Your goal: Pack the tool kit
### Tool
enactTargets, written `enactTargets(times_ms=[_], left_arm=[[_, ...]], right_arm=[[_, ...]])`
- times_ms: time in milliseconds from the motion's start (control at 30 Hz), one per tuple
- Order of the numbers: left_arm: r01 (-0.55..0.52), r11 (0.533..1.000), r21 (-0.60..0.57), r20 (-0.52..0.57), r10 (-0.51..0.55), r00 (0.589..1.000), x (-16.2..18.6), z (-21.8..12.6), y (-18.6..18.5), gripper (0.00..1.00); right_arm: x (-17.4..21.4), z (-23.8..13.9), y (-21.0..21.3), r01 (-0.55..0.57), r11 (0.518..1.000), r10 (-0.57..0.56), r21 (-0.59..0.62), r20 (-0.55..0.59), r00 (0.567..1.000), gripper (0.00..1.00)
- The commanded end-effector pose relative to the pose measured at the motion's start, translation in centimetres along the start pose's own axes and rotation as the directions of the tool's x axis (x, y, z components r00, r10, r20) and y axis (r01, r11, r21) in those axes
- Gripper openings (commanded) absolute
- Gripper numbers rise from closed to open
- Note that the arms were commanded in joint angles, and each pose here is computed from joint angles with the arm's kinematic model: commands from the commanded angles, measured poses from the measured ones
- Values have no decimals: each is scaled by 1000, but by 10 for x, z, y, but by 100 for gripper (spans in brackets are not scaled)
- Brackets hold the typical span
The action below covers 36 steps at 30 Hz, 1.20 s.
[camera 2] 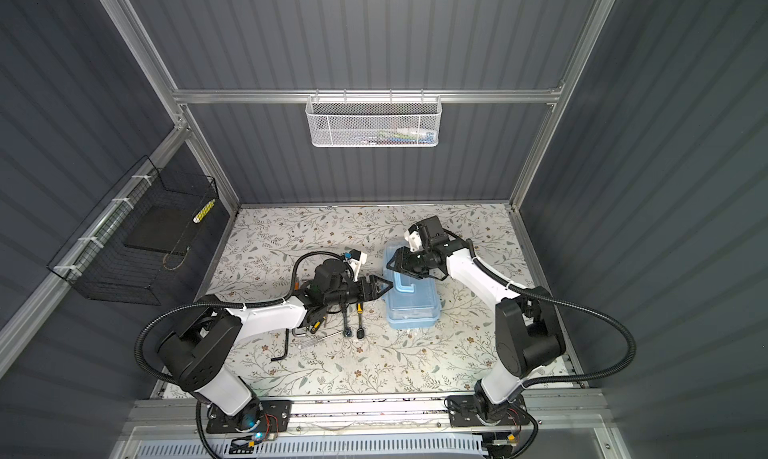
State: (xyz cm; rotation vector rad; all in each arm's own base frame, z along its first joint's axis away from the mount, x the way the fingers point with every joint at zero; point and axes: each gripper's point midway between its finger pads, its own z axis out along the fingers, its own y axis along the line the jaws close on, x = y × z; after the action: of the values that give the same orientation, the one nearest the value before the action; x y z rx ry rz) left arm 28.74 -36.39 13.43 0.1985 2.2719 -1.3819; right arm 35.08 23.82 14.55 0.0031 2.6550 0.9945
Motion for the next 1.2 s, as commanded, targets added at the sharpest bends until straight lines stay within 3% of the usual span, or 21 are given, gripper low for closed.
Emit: enactTargets(times_ms=[0, 400, 767, 933, 1167], left_arm=[[-28, 998, 60, -9, 29, 1000, -7, 6, -13, 78], [-26, 992, 124, 9, 25, 1000, -18, 10, -25, 80], [-5, 978, 207, 67, -9, 998, -33, -8, -40, 80], [-6, 980, 199, 82, -11, 997, -35, -20, -39, 80], [38, 987, 153, 141, -60, 988, -44, -50, -18, 81]], right_arm=[[21, 21, -4, -83, 996, 80, -28, -103, 991, 50], [11, 28, 23, -197, 951, 175, -237, -110, 978, 38], [8, 21, 32, -212, 925, 187, -316, -109, 976, 30], [2, 19, 37, -216, 908, 193, -358, -100, 976, 15], [-12, 4, 47, -191, 883, 190, -428, -48, 981, 3]])
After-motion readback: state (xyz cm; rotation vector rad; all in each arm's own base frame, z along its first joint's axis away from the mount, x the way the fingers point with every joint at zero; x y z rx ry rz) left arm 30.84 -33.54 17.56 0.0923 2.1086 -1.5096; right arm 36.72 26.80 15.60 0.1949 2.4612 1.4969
